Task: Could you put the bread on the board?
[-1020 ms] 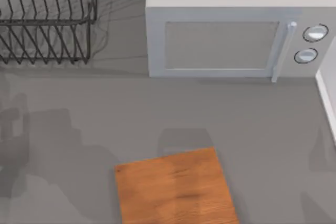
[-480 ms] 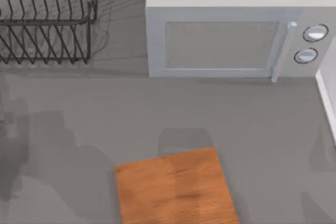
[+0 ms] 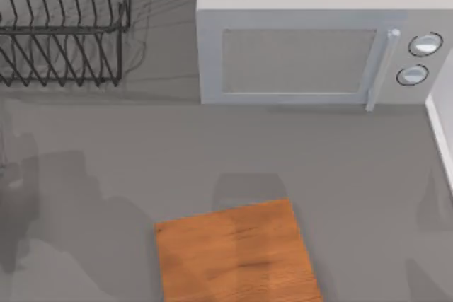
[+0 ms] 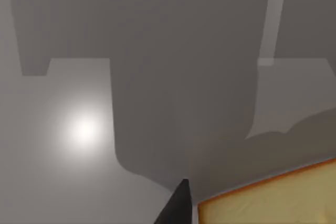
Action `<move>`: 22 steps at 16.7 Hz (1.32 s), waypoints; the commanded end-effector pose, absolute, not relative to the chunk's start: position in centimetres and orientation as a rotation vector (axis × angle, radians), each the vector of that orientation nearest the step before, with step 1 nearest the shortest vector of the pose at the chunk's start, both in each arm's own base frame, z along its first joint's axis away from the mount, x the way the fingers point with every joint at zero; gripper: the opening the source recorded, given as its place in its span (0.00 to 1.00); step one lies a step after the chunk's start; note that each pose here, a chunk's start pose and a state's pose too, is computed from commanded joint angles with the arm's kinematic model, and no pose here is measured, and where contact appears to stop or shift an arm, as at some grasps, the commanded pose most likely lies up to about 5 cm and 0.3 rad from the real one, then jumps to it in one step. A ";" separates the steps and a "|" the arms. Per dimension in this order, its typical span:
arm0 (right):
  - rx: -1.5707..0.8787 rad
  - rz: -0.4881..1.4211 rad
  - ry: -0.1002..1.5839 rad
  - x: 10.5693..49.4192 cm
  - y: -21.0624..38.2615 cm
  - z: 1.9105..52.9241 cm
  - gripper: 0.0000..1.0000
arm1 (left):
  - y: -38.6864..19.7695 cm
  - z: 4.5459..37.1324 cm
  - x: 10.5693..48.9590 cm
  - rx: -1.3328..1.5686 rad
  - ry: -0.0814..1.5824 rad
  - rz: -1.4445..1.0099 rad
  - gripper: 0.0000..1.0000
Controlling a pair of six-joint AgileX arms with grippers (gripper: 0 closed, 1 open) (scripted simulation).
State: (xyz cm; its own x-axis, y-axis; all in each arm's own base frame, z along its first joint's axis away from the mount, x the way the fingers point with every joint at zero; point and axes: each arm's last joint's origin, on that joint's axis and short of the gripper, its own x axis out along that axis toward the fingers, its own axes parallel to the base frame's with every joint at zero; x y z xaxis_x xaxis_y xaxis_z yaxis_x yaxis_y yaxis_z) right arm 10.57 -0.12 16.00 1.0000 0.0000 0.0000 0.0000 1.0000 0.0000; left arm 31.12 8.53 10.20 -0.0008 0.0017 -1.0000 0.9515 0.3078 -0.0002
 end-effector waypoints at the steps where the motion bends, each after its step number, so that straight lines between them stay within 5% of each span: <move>1: 0.000 0.000 0.000 10.6 -0.1 16.0 1.00 | 8.5 10.2 31.1 0.977 1.343 -0.975 0.10; 3: 0.000 0.000 0.000 10.6 -0.1 16.0 1.00 | 8.5 10.2 31.1 0.977 1.343 -0.975 0.00; 10: 0.000 0.000 0.000 10.6 -0.1 16.0 1.00 | 8.5 10.2 31.1 0.977 1.343 -0.975 0.00; 22: 0.000 0.000 0.000 10.6 -0.1 16.0 1.00 | 8.4 20.9 31.0 0.963 1.349 -0.971 0.00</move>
State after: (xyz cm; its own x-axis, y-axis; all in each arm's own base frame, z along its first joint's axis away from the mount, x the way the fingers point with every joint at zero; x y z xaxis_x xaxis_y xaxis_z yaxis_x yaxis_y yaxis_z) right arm 10.57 -0.12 16.00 1.0000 0.0000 0.0000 0.0000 1.0000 0.0000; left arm 30.95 8.40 20.89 -0.0053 -0.0017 -1.0000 0.9477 0.3192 -0.0056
